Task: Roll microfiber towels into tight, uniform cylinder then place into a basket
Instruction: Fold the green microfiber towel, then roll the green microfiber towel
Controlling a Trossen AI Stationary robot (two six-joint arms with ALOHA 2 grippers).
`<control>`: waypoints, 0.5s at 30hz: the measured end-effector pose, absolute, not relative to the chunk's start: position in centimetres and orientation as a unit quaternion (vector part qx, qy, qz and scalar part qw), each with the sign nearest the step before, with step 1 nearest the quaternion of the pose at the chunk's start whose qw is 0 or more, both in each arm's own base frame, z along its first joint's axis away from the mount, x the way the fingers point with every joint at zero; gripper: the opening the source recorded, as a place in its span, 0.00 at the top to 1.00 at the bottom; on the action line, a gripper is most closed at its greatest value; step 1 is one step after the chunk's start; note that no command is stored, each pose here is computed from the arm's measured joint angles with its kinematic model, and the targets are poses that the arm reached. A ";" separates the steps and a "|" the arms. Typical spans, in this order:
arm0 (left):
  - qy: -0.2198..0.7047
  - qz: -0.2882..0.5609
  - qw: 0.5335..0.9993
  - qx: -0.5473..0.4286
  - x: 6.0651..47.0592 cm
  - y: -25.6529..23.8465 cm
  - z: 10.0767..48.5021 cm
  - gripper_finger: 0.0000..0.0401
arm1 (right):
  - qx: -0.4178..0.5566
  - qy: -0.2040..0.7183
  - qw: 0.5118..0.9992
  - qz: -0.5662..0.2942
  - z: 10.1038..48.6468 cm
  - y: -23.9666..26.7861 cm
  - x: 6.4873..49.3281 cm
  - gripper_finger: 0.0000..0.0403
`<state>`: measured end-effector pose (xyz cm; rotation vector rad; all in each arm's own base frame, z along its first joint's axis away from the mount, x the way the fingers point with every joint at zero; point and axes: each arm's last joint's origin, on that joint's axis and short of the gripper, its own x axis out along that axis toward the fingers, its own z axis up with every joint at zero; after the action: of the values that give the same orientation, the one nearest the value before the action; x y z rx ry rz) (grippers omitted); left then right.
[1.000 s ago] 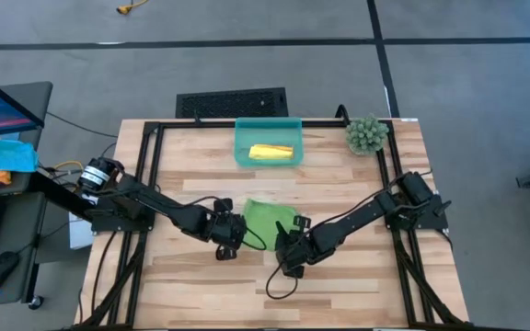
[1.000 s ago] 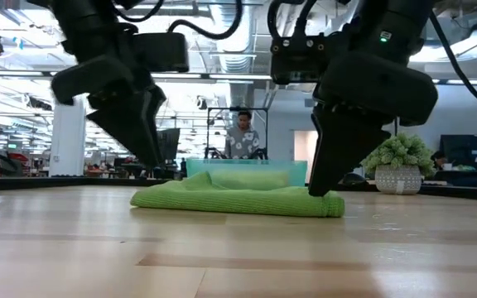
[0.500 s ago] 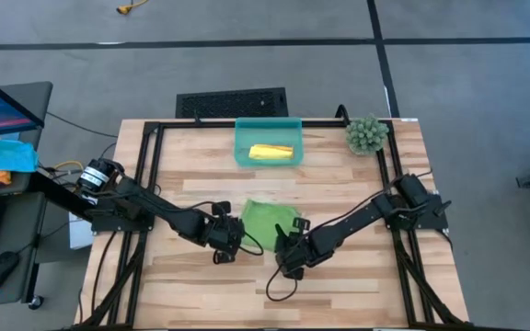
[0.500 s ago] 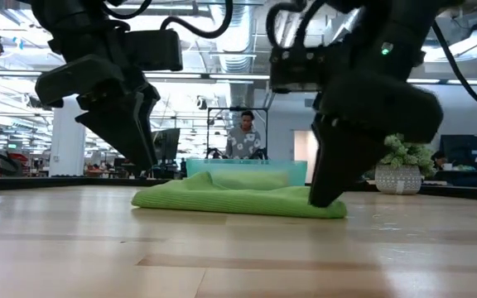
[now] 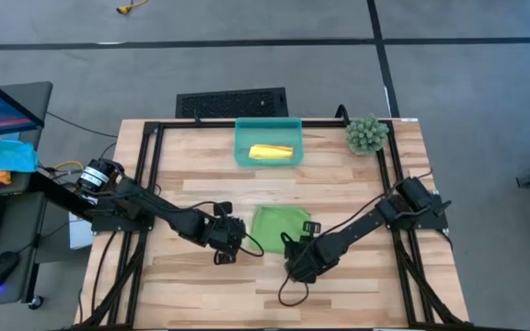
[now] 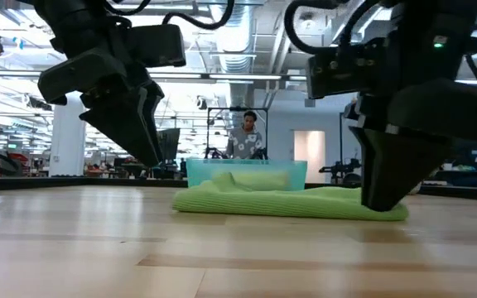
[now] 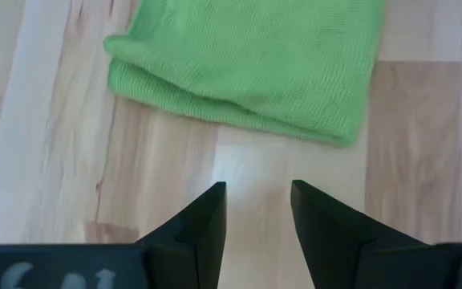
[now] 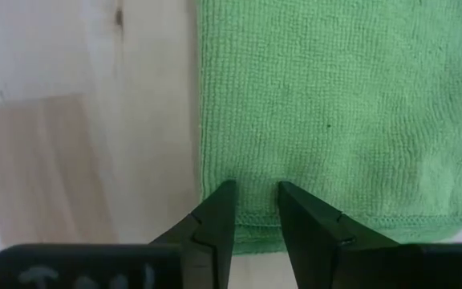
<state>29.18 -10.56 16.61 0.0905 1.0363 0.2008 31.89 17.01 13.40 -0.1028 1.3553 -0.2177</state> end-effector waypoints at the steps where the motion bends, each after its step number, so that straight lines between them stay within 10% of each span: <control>1: 0.491 0.091 0.865 0.049 29.2 -10.7 16.6 0.67 | -0.051 0.626 0.772 -0.099 13.4 17.2 31.8 0.70; 15: 0.416 -0.011 0.898 0.141 29.7 -13.6 17.6 0.67 | -0.076 0.605 0.790 -0.071 15.2 18.8 32.4 0.70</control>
<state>29.69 -13.61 17.55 0.2925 0.8620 -0.0219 32.40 18.77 15.19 -0.1626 1.3019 -0.1528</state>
